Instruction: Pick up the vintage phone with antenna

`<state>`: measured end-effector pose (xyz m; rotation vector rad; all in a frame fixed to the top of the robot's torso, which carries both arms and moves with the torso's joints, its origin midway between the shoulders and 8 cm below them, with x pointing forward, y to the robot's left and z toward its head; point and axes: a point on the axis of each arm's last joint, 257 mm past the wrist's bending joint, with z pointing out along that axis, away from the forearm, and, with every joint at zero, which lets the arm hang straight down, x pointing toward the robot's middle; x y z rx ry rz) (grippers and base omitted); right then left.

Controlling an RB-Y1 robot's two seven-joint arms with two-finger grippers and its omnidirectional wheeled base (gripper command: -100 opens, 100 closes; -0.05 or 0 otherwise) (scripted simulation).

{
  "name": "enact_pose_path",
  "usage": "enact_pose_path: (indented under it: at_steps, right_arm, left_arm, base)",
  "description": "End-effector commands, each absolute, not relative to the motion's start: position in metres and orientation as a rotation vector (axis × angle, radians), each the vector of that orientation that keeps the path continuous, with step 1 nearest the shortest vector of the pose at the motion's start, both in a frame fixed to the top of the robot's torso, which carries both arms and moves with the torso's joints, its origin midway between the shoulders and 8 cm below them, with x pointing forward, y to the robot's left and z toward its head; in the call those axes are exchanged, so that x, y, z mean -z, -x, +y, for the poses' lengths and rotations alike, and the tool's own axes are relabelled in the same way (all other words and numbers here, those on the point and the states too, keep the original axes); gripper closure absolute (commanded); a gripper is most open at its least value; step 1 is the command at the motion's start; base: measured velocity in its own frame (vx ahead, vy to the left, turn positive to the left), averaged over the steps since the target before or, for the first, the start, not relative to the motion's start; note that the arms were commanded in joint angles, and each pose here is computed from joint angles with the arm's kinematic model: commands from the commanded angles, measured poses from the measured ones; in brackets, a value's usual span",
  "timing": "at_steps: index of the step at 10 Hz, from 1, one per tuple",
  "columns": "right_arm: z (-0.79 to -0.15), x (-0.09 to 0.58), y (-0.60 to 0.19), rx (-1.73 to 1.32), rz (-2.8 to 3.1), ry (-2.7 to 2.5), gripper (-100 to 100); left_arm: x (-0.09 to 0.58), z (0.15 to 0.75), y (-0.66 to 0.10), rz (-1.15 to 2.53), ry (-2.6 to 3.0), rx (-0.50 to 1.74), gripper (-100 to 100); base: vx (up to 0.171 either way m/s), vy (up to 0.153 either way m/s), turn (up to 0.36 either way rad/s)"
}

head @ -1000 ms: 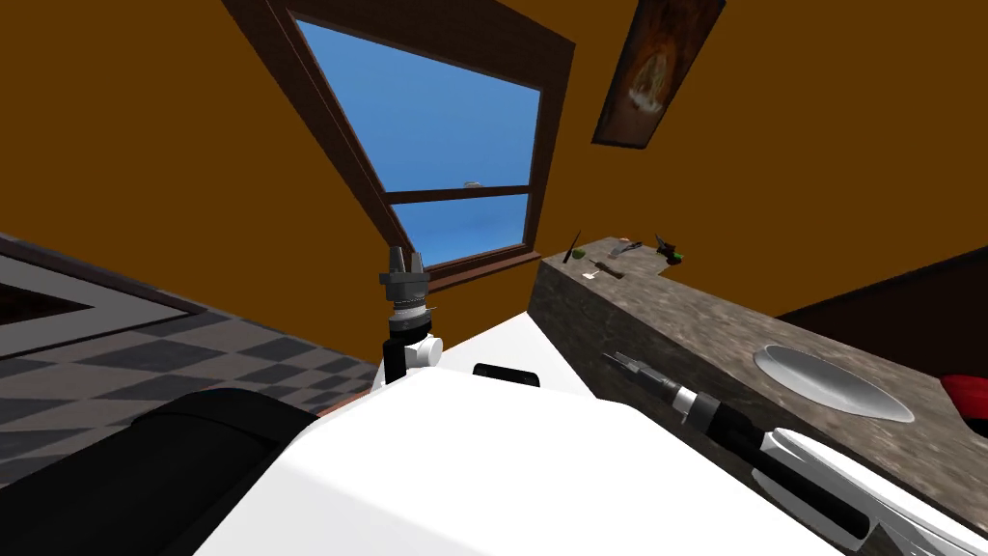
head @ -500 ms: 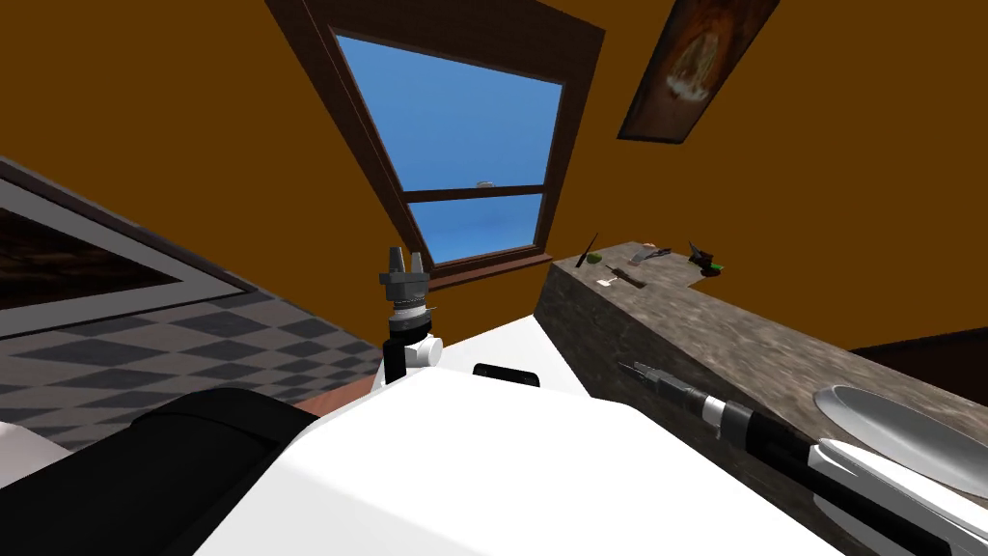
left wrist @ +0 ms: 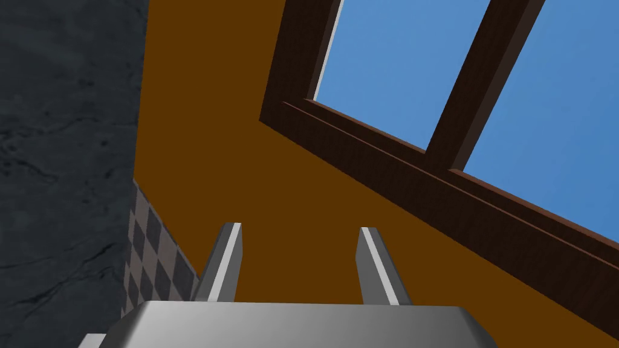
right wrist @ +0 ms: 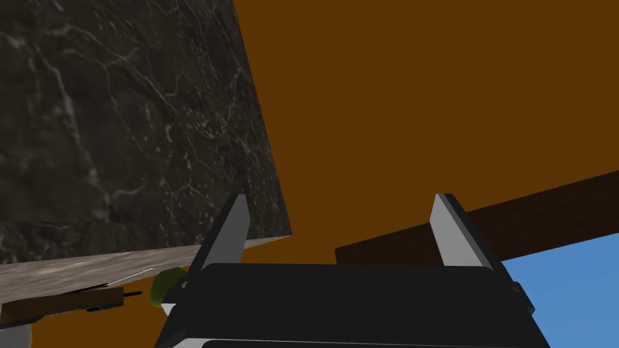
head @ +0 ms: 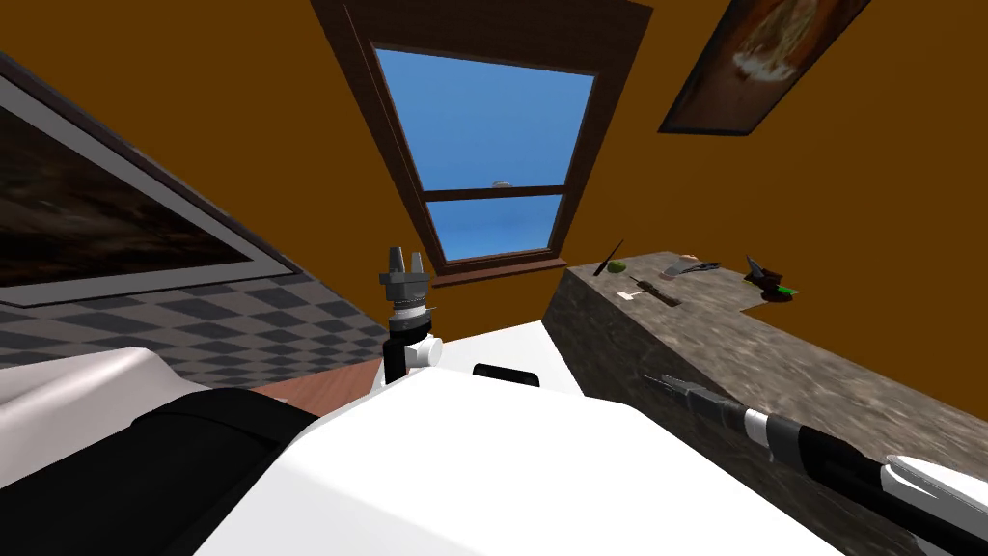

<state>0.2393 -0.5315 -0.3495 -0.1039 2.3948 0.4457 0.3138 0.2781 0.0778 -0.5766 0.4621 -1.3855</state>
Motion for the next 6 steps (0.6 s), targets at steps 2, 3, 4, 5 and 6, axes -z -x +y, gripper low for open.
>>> enact_pose_path:
  at_steps: [2, 3, 4, 5, 6]
  right_arm:
    - [-0.570, 0.346, -0.221, -0.366, 2.477, 0.106, -100]
    - [-0.588, 0.343, -0.209, -0.333, 2.528, 0.113, -100]
    - [-0.603, 0.341, -0.204, -0.296, 2.543, 0.094, -100]
    - [-0.609, 0.341, -0.200, -0.280, 2.550, 0.079, -100]
    - [-0.623, 0.334, -0.192, -0.253, 2.595, 0.099, -100]
  left_arm:
    - [-0.078, 0.278, -0.314, 0.462, 0.577, 1.386, 0]
    - [-0.078, 0.278, -0.314, 0.462, 0.577, 1.385, 0]
    - [-0.078, 0.278, -0.314, 0.462, 0.577, 1.385, 0]
    - [-0.078, 0.278, -0.314, 0.462, 0.577, 1.385, 0]
    - [-0.078, 0.278, -0.314, 0.462, 0.577, 1.385, 0]
  base:
    - [0.073, -0.108, 0.342]
    - [0.083, -0.126, 0.390]
    - [0.065, -0.121, 0.249]
    - [0.026, -0.064, 0.006]
    - [0.059, -0.100, 0.275]
